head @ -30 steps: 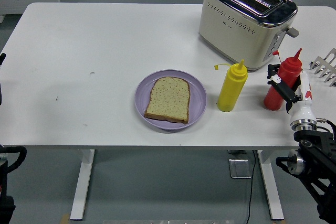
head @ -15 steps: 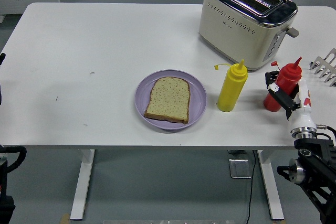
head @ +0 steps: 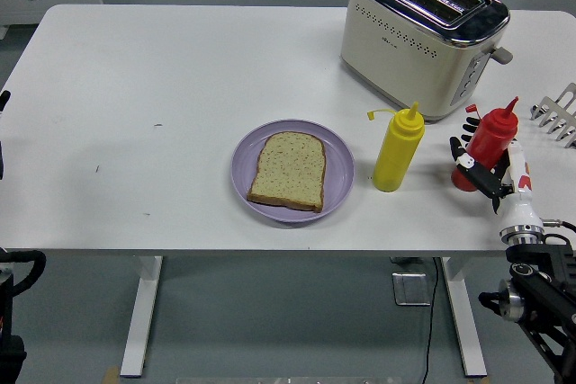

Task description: Pick up the cup,pour liquid into bread,place the cup on the desk

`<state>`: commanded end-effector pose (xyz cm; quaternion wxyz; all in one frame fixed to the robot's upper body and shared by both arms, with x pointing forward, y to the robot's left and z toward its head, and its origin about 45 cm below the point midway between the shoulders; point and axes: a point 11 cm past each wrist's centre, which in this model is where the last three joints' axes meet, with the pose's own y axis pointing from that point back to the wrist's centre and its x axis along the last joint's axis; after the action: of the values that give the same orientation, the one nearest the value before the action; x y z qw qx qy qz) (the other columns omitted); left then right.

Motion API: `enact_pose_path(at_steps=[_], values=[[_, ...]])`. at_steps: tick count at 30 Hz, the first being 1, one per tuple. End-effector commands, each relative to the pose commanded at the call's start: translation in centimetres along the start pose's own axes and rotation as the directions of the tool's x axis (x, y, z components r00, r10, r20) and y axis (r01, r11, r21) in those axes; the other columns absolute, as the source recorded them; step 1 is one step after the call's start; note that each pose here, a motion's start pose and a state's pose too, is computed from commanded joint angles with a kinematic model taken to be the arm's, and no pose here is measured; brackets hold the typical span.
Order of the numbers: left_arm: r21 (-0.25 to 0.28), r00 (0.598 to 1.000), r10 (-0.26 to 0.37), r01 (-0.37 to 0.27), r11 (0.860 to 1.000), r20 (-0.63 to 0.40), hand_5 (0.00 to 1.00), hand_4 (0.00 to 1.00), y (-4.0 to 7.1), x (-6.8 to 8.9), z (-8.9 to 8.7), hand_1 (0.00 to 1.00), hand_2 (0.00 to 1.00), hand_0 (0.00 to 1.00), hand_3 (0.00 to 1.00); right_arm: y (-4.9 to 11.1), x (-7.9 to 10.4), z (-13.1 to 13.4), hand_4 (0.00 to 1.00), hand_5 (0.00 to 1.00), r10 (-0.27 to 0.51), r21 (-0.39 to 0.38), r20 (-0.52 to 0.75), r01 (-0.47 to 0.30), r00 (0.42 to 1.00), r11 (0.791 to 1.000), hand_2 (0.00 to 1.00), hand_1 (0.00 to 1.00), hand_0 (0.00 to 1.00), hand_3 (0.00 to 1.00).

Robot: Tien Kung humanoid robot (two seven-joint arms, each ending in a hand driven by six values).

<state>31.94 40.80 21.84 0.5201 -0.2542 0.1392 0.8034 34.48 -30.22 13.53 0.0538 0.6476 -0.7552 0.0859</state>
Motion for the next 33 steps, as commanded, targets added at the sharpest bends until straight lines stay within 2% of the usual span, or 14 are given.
enact_pose_path(at_steps=[11,17,18,23,24,29,30,33], values=[[0.004,1.0,0.0,0.0,1.0,0.001,0.998,0.663,0.1,0.0,-0.1,0.75,0.774,0.714,0.686,-0.4,0.3,-0.3,0.785,0.244,0.007,0.015,-0.015,-0.007,1.0,1.0,0.752,0.728,0.781,0.765],[0.002,1.0,0.001,-0.001,1.0,0.001,0.998,0.663,0.1,0.1,-0.1,0.75,0.773,0.713,0.686,-0.3,0.0,-0.6,0.801,0.248,-0.014,0.03,-0.016,0.015,1.0,0.999,0.751,0.731,0.795,0.766],[0.002,1.0,0.002,-0.002,1.0,0.001,0.998,0.663,0.1,0.1,0.0,0.75,0.774,0.714,0.687,-0.3,0.0,-0.6,0.808,0.241,-0.02,0.032,-0.018,0.021,1.0,0.999,0.82,0.789,0.863,0.872],[0.001,1.0,0.001,-0.001,1.0,0.001,0.998,0.663,0.0,0.0,0.0,0.75,0.774,0.714,0.687,-0.2,-0.4,-0.9,0.808,0.241,-0.052,0.037,-0.007,0.053,0.999,0.998,0.82,0.789,0.863,0.872],[0.001,1.0,0.001,-0.001,1.0,0.001,0.998,0.662,0.0,0.0,-0.1,0.75,0.774,0.714,0.687,-0.2,-0.4,-1.0,0.821,0.239,-0.056,0.039,-0.004,0.056,0.998,0.998,0.923,0.853,0.925,0.998],[0.0,1.0,0.001,-0.001,1.0,0.001,0.998,0.662,0.0,0.0,0.0,0.75,0.774,0.714,0.687,0.0,-0.1,-1.2,0.821,0.239,-0.055,0.044,0.008,0.054,0.998,0.998,0.923,0.853,0.925,0.998],[0.0,1.0,0.001,-0.001,1.0,0.001,0.998,0.663,0.0,0.0,0.0,0.751,0.773,0.714,0.686,0.0,0.1,-1.3,0.835,0.243,-0.047,0.045,0.011,0.046,0.999,0.998,0.974,0.883,0.963,0.998],[0.0,1.0,0.001,-0.001,1.0,0.001,0.998,0.663,0.0,0.0,0.0,0.751,0.773,0.714,0.686,0.1,0.8,-1.2,0.835,0.243,-0.027,0.041,0.015,0.027,1.0,0.999,0.974,0.883,0.963,0.998]])
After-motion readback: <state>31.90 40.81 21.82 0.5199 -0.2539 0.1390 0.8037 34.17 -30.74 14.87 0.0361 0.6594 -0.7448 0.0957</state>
